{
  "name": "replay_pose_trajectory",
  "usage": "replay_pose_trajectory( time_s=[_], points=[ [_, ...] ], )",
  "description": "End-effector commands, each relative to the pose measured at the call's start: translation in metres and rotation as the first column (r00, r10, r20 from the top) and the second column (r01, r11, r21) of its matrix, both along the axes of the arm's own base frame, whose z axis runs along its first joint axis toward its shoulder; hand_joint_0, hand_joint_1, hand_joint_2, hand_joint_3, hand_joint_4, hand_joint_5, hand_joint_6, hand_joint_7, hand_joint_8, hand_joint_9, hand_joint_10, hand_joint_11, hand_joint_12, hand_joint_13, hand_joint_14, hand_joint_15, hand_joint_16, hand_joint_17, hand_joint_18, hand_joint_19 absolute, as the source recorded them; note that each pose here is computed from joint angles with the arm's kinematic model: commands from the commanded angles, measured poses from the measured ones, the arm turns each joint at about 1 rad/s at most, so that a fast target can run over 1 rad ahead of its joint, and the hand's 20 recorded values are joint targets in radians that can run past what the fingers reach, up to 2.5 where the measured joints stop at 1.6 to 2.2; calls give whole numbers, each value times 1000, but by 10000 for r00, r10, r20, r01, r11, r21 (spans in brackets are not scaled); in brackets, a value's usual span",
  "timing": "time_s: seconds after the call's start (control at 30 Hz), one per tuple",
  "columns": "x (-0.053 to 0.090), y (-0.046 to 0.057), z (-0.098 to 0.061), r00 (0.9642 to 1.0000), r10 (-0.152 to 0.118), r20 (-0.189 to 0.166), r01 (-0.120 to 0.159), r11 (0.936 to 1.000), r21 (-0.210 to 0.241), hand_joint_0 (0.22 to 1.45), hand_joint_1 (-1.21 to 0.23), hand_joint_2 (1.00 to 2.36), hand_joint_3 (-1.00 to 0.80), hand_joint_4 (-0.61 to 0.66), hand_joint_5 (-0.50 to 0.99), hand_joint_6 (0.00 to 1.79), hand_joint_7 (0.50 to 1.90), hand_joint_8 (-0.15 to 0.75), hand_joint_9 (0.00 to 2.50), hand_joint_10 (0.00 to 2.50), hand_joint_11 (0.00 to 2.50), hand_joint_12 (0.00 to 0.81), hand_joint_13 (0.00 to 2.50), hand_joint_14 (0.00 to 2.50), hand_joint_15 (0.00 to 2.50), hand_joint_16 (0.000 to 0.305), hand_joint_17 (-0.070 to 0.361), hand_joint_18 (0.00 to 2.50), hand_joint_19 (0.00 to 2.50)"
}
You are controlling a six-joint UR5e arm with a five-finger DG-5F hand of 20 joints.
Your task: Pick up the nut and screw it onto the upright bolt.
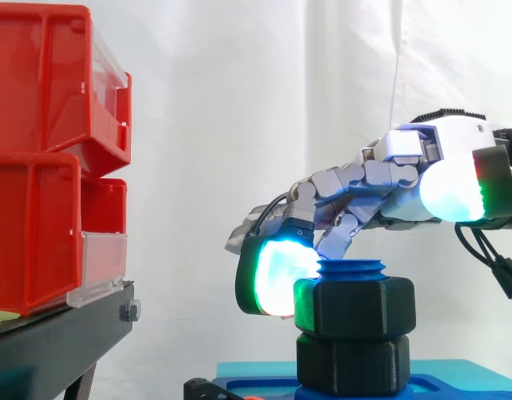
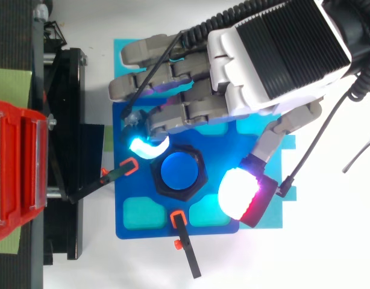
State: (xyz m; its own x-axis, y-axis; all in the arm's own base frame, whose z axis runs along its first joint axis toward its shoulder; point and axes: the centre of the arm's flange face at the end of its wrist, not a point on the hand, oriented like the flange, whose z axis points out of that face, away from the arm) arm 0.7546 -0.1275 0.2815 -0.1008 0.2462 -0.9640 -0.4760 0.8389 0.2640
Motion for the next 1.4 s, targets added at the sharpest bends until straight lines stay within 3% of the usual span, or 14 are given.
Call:
replay_pose_trajectory(
  time_s=[0.0,0.3,0.53,0.73,1.0,1.07,1.2,1.37],
  points=[
    [0,-2,0,10000,-7,3,7,10000,-13,500,-199,1000,-500,246,38,503,1211,241,616,0,0,291,265,0,0,30,68,0,0],
    [-2,-7,-1,10000,-7,-13,7,10000,-15,517,-243,1000,-500,210,66,502,1320,240,819,0,0,252,379,0,0,24,55,0,0],
    [-4,-14,1,10000,23,63,-23,10000,-26,528,-276,1000,-500,157,101,500,1386,188,1115,0,0,177,588,0,0,12,27,266,0],
    [-3,-19,5,9998,39,178,-39,10000,-29,524,-258,1000,-500,142,100,500,1407,184,1141,0,0,167,615,0,0,11,25,306,0],
    [0,-20,18,9989,162,436,-160,9999,-66,510,-192,1000,-500,258,-12,504,1104,266,965,0,0,230,503,0,0,18,41,153,0],
    [4,-23,33,9972,256,708,-249,9996,-112,505,-186,1000,-500,287,-41,504,1009,271,940,0,0,240,484,0,0,20,45,137,0],
    [5,-32,49,9946,351,977,-335,9993,-178,496,-180,1000,-500,275,-79,503,832,262,868,0,0,259,455,0,0,23,51,98,0],
    [6,-35,52,9923,415,1170,-391,9990,-224,487,-167,1000,-500,256,-100,502,703,248,780,0,0,276,384,0,0,26,58,28,0]
  ],
)
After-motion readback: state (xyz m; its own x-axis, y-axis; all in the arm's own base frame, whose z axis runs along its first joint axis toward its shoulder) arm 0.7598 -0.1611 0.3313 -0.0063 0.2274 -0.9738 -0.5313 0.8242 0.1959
